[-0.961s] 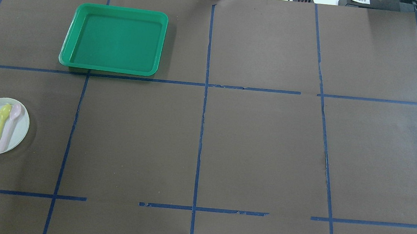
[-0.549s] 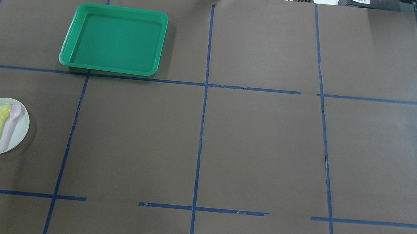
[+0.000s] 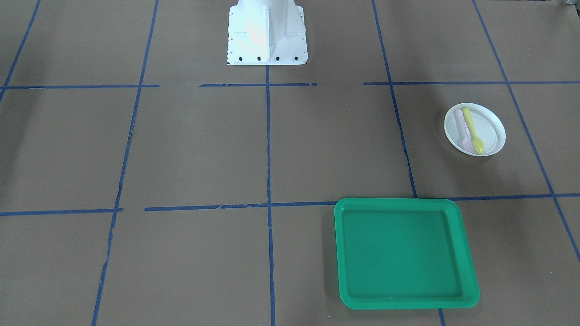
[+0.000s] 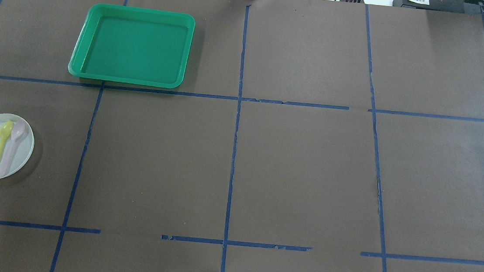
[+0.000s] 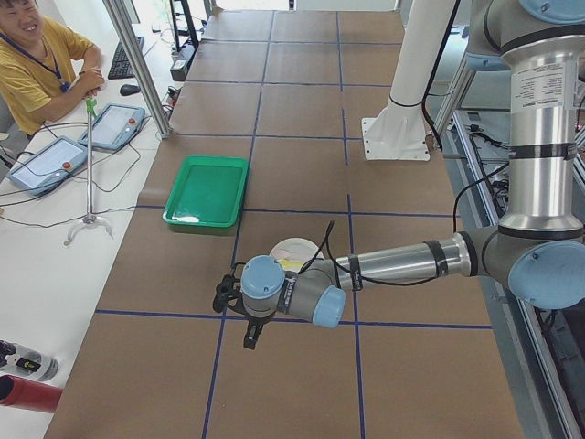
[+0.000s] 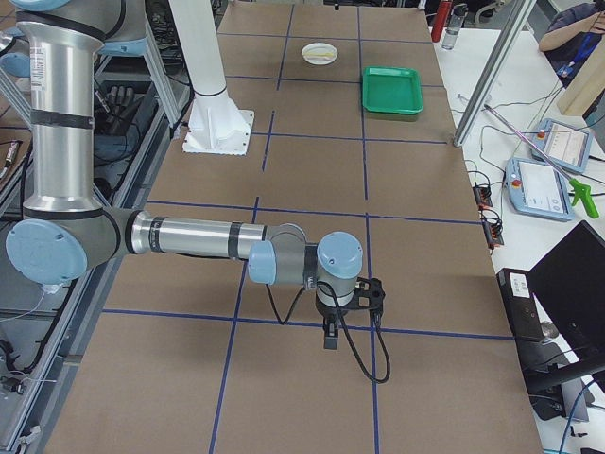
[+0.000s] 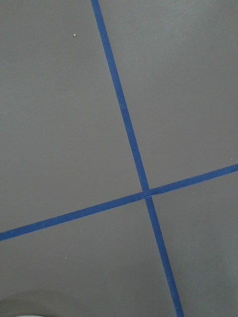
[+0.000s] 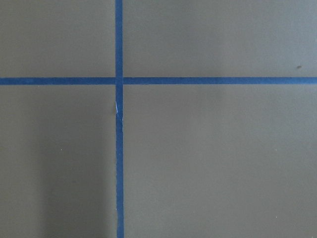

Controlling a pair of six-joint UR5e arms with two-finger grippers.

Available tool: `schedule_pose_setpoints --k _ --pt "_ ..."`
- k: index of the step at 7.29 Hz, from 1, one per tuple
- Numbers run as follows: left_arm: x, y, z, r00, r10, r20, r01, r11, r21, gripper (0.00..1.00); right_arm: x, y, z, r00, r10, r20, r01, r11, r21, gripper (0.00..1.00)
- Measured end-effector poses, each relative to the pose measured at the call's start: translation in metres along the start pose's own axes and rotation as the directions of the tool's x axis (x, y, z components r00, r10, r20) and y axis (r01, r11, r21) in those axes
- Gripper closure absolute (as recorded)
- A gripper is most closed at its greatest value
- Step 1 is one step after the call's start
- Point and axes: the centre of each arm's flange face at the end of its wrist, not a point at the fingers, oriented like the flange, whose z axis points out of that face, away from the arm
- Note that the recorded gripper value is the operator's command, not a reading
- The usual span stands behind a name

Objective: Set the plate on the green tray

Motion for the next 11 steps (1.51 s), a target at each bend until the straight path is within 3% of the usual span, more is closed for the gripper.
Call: schedule_pose_setpoints --k 2,4,7,11 --pt "0.067 -0.032 0.028 0.995 -0.079 -0.063 0.078 0.997 -0.019 0.0 0.0 0.0 0.0 1.0 0.0 0.0 0.0 1.0 0.0 0.0" --pt "0.115 -0.05 0.053 0.992 -0.099 -0.074 0.096 0.994 -0.048 0.0 0.0 0.0 0.0 1.0 0.0 0.0 0.0 1.0 0.001 0.0" --pt "0.127 -0.041 0.08 0.998 -0.057 -0.026 0.056 0.997 -0.05 0.0 0.0 -0.001 0.0 1.0 -0.001 0.0 0.001 1.0 0.001 0.0" --pt "0.145 -0.015 0.127 0.998 -0.009 -0.055 0.002 0.991 -0.135 0.0 0.0 -0.001 -0.001 1.0 -0.001 0.0 0.001 1.0 0.001 0.0"
